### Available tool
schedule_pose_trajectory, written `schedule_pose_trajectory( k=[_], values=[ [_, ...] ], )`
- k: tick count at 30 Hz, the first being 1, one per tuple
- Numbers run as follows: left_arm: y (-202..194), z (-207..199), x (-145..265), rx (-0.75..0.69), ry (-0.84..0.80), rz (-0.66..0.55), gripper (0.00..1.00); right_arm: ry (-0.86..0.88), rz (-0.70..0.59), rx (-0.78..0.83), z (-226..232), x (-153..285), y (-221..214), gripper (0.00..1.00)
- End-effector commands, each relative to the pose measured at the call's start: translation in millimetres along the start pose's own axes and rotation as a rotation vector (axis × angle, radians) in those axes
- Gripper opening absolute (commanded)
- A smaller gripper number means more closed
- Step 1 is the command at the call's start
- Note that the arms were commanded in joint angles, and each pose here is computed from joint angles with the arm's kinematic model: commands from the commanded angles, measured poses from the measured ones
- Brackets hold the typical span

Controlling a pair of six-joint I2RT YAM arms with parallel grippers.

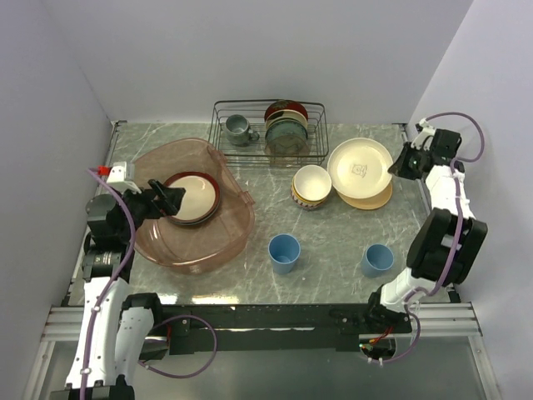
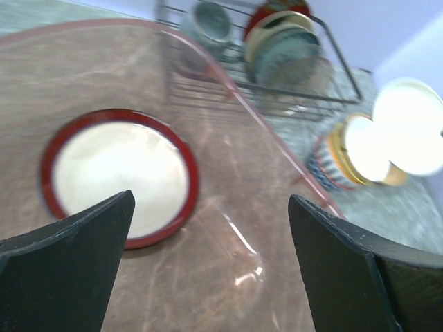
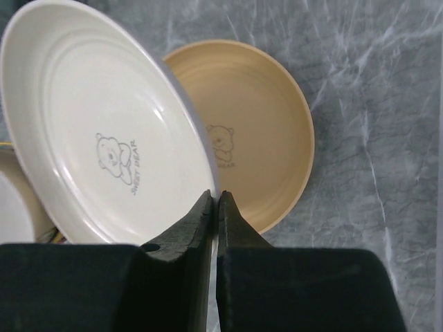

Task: Place the mixed dishes into the plastic bin
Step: Pick up the plate at the center of the board.

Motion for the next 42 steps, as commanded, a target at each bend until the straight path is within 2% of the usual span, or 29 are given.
schedule_pose_trajectory(
  k=[1,12,25,35,42],
  values=[
    [5,-13,-5,0.011,-0.196,-0.025,0.99,0.141,-0.099,0.036,24,30,10,0.0],
    [22,-37,8,0.219,-0.349,-0.023,0.99,0.287,-0.121,0.055,54,77,-4,0.0],
    [25,-73,8,0.345,-0.452,-0.008,0.99,0.331,-0.129,0.13,68,102,-22,0.0],
    [23,-115,-10,0.361,-0.447,0.052,0.99,0.389,-0.078,0.274,97,104,-45,0.0],
    [13,-163,-31,0.272,-0.384,0.179,0.99,0.458,-0.014,0.371,120,102,-62,0.0]
  ],
)
Point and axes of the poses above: each gripper's point midway between its finger pads, its own x axis back along the fingers, its own z axis along the line the jaws close on, y = z × x, the point moved 10 cm from there along x, back along the fingers, and after that the axes turned 13 degrees about -x, right-handed, at the moved point
